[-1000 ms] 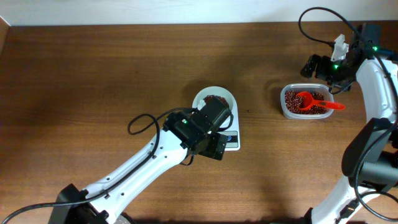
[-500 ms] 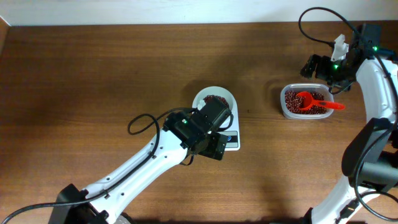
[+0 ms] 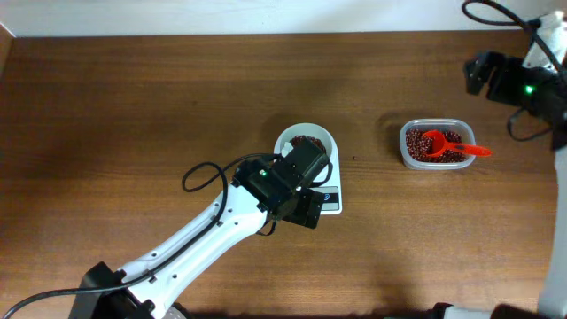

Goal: Scoop item into bowl and weigh 50g on scale

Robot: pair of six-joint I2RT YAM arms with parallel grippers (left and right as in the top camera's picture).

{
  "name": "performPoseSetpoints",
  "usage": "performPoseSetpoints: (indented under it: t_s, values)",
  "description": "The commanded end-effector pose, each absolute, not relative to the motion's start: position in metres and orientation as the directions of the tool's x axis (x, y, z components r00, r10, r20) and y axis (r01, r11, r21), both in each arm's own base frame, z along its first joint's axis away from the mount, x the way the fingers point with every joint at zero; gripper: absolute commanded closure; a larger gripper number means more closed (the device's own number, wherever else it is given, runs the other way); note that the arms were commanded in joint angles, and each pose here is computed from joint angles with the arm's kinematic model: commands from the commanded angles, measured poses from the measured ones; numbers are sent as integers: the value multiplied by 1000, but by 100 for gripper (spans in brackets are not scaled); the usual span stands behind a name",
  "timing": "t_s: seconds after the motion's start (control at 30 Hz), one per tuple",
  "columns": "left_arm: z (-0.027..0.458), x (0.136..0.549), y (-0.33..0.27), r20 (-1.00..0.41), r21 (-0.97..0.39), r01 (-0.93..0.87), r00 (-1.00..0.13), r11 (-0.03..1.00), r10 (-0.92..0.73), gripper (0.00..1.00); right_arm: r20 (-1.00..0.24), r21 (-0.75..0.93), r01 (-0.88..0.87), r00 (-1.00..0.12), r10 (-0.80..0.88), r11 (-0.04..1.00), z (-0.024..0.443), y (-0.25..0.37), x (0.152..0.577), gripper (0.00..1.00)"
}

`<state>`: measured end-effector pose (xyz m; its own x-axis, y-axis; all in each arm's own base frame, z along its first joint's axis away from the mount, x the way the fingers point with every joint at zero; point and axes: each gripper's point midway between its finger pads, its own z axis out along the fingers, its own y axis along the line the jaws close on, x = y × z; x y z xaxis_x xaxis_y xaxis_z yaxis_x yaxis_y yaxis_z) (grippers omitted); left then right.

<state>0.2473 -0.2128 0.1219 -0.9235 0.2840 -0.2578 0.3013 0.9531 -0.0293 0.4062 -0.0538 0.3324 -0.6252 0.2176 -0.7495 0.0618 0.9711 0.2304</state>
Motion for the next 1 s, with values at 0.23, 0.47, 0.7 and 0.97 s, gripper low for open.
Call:
performPoseSetpoints:
  t_s: [0.23, 0.47, 0.7, 0.97]
  values:
    - [120, 247, -211, -254, -18, 290, -927, 957, 276, 1, -793, 218, 38, -575, 200, 975, 358, -42, 378, 1]
    - [120, 247, -211, -254, -18, 290, -927, 957, 276, 1, -745, 120, -77, -666, 39, 990, 212, 4, 391, 1]
    - [120, 247, -211, -254, -18, 290, -927, 957, 276, 1, -742, 118, -101, -670, 20, 988, 103, 17, 332, 1]
    - [120, 247, -211, -254, -18, 290, -927, 957, 276, 1, -804, 108, -105, -594, 25, 989, 61, 19, 281, 1]
